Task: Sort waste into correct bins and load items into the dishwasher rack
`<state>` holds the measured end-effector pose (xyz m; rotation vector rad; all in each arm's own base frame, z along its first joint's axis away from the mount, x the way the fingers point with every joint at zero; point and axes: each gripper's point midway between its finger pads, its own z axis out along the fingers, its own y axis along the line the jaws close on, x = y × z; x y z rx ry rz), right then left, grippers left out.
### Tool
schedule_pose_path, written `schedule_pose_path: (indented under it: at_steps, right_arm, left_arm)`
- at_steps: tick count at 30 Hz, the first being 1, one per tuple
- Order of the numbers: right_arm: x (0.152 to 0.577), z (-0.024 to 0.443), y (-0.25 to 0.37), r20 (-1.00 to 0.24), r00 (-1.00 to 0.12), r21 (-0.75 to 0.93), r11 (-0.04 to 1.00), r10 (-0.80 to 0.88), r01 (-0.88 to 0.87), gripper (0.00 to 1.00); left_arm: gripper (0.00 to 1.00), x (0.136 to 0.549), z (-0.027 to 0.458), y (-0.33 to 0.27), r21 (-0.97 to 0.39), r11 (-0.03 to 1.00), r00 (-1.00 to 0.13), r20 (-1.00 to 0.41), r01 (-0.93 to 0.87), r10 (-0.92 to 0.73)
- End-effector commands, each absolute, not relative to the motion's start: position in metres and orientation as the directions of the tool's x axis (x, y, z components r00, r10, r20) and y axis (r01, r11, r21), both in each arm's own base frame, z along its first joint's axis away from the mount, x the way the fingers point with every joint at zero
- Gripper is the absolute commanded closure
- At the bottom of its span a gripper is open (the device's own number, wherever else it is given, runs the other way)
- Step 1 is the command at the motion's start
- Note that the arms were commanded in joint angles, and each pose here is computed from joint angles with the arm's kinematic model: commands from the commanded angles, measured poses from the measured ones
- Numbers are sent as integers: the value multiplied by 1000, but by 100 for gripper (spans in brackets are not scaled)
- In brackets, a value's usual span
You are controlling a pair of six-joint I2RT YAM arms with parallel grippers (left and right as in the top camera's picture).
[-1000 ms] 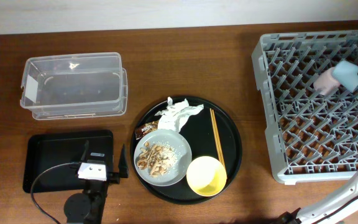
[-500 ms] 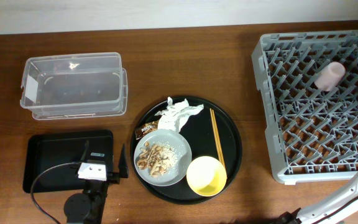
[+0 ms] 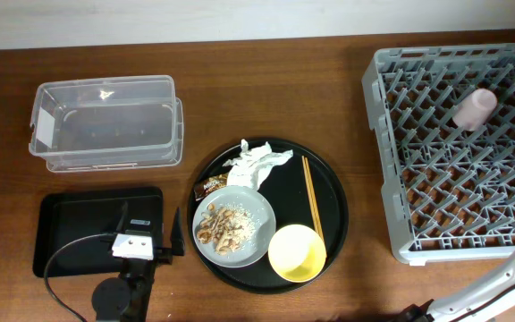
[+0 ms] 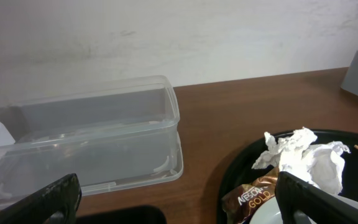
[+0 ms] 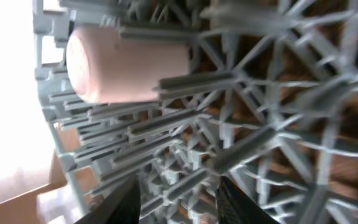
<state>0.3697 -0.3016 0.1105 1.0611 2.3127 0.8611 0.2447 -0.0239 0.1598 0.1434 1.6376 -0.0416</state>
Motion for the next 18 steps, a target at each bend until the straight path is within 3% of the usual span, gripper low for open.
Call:
schedule_pose_path:
  at_steps: [1,6,8,10,12,14,18]
  right_arm:
    - [368,158,-319,-286,-562,646,590,776,485,59]
    - [385,189,-336,-353,-448,672,555,822,490,59]
    - [398,205,-339,-423,-431,662,597,797,454,58]
    - [424,227,-340,-545,-419,615,686,726,388,49]
    - [440,235,-341,-610,-410,558,735,678,386,29]
    - [461,238,-339,-674,-405,457,780,617,428,22]
    - [491,235,-331,-748,-409,288,811,522,509,26]
  left_arm:
    - [1,245,158,-25,75,989,-63,-994,129,84]
    - [1,245,158,-25,75,989,-63,-994,129,84]
    - [1,245,158,-25,75,989,-63,-994,129,84]
    - [1,245,158,-25,75,989,-63,-994,129,84]
    - [1,245,158,-25,75,989,-63,-994,129,84]
    - [1,245,158,-25,75,989,-63,-994,129,84]
    - [1,245,158,-25,75,989,-63,-994,129,84]
